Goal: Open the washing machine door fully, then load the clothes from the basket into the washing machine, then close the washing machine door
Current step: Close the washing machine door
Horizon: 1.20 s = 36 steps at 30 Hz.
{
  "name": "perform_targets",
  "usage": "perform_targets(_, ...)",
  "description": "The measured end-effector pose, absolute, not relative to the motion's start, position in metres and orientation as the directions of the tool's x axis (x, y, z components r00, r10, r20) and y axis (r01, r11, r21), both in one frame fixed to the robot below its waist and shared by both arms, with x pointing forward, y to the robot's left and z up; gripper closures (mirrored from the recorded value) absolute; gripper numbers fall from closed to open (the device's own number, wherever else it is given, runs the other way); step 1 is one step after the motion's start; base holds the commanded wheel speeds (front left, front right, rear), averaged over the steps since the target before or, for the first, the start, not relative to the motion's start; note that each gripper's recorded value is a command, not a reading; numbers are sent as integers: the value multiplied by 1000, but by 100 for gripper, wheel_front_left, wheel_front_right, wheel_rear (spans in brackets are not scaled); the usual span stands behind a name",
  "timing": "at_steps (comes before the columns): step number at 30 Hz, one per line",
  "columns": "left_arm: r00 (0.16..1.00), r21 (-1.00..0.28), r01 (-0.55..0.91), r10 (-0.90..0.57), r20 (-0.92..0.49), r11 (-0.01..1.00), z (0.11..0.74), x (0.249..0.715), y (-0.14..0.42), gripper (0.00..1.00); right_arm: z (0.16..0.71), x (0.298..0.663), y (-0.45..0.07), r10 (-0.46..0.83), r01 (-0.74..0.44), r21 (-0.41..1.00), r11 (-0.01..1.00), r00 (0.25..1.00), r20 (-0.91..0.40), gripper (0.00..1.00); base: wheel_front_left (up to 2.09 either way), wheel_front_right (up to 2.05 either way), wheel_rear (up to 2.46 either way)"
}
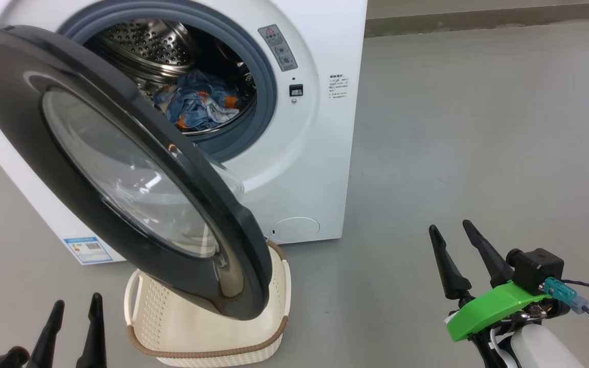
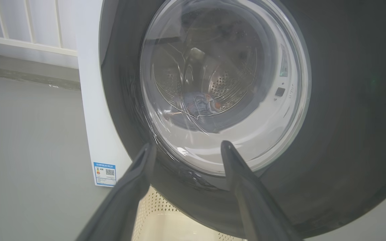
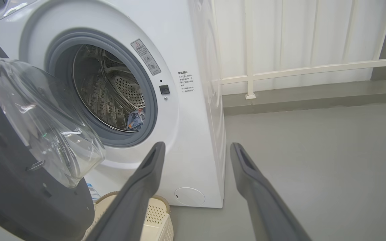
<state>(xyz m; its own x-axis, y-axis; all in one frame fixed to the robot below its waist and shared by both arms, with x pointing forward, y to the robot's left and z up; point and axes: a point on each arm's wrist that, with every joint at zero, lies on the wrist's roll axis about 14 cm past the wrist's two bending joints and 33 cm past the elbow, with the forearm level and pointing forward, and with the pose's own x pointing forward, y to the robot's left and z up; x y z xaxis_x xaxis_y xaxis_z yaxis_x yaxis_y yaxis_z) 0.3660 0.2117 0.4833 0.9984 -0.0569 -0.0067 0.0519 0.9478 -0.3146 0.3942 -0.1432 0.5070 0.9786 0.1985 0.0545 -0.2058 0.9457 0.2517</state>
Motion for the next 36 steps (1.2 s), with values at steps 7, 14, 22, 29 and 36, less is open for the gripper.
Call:
perform_targets(7, 999, -323, 31, -36, -7, 946, 483, 361, 216, 0, 516, 398, -134, 222, -236, 244, 941, 972, 81, 100, 0, 0, 0)
perform_targets(14, 1000, -335, -9, 6, -11, 942, 481, 352, 226, 0, 533, 404, -109, 280, -306, 256, 917, 951, 136, 100, 0, 0, 0)
perform_targets(22, 997, -342, -69, 70, -8, 937, 481, 337, 244, 0, 579, 413, -66, 369, -443, 299, 845, 888, 273, 100, 0, 0, 0)
perform_targets(29, 992, -346, -122, 128, -5, 930, 482, 320, 260, 0, 618, 409, -26, 452, -569, 288, 770, 805, 384, 100, 0, 0, 0)
perform_targets(36, 985, -343, -164, 173, -4, 925, 481, 304, 272, 0, 655, 392, 7, 524, -684, 252, 684, 702, 482, 100, 0, 0, 0)
